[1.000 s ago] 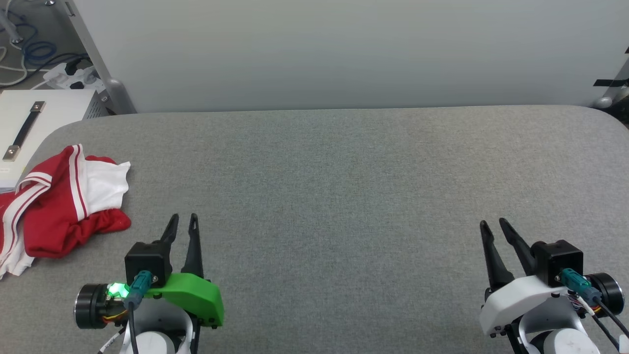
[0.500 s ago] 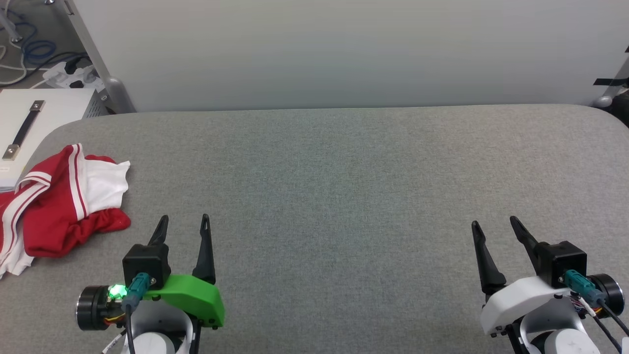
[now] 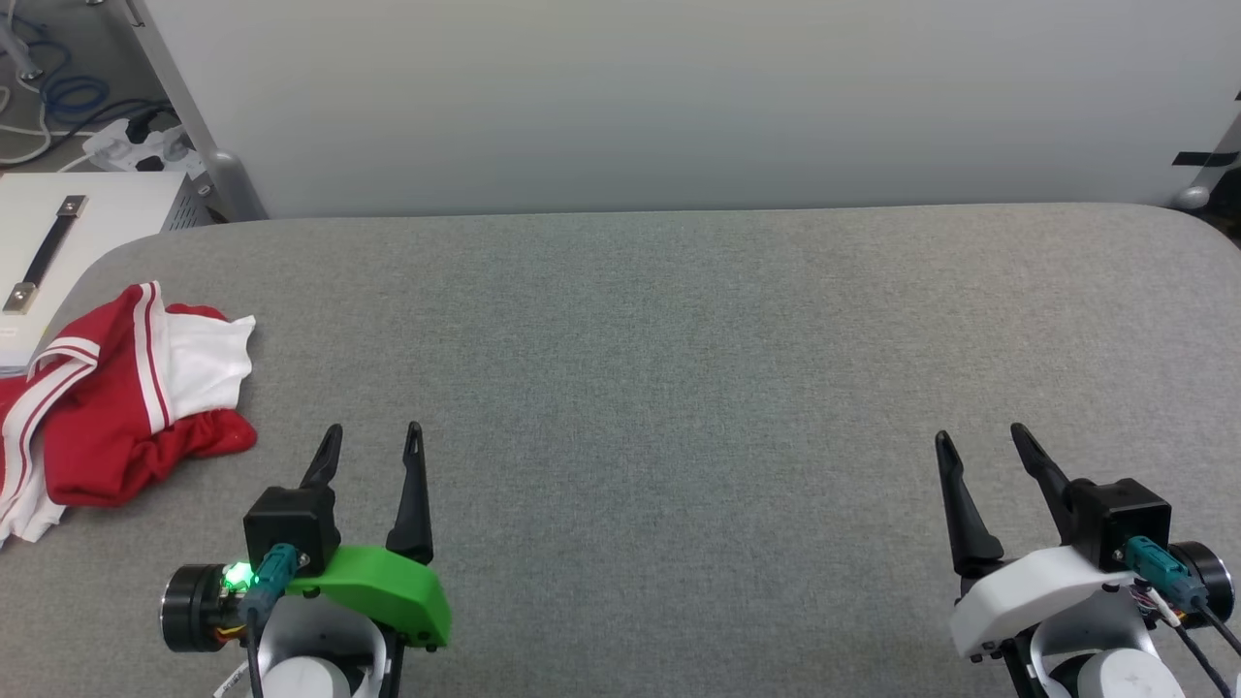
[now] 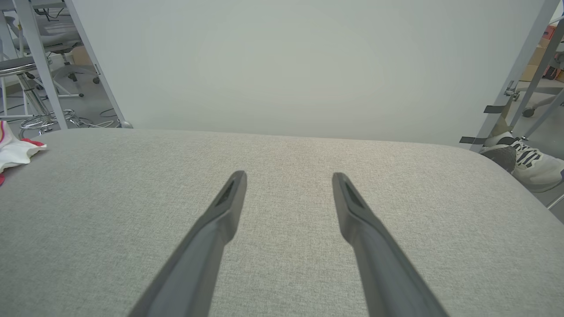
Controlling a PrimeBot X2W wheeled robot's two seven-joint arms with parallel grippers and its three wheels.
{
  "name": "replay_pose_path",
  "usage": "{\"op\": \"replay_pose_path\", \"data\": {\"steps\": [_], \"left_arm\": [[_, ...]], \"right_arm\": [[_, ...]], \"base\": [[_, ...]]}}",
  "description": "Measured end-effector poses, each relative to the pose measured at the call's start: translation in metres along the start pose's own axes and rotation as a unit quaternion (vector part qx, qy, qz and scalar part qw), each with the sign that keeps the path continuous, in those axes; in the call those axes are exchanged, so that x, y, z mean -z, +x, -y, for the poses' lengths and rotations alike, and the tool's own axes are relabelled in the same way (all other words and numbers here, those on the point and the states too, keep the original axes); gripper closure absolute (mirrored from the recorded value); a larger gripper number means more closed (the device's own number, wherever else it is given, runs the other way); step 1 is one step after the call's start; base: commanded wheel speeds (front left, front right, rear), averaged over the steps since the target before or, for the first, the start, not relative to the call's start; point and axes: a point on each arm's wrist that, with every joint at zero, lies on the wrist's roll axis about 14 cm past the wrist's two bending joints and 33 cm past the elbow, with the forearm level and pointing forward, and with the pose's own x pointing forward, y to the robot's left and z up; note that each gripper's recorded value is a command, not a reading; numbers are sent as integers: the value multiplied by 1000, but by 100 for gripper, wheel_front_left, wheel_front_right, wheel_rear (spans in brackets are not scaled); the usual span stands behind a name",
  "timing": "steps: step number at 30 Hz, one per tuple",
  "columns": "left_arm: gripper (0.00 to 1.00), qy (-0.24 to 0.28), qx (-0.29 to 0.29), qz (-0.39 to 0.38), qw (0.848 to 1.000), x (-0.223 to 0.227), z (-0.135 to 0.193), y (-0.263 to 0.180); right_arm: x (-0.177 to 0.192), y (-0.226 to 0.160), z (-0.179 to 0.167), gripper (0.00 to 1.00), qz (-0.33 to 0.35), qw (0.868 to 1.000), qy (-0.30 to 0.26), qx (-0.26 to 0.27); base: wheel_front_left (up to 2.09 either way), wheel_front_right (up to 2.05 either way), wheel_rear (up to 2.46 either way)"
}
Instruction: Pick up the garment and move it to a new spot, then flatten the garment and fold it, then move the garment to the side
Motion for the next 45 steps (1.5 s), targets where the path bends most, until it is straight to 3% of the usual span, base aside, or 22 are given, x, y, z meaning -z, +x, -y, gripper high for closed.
{"op": "replay_pose_path", "data": {"steps": [19,45], "left_arm": [[0,-16,6,27,999,-10,2,1],[0,-48,15,20,999,5,7,-5]], "right_arm": [[-21,1,6,0,44,999,9,8],[-15,1,3,0,52,998,20,5]], "base": [[0,0,0],[0,0,0]]}}
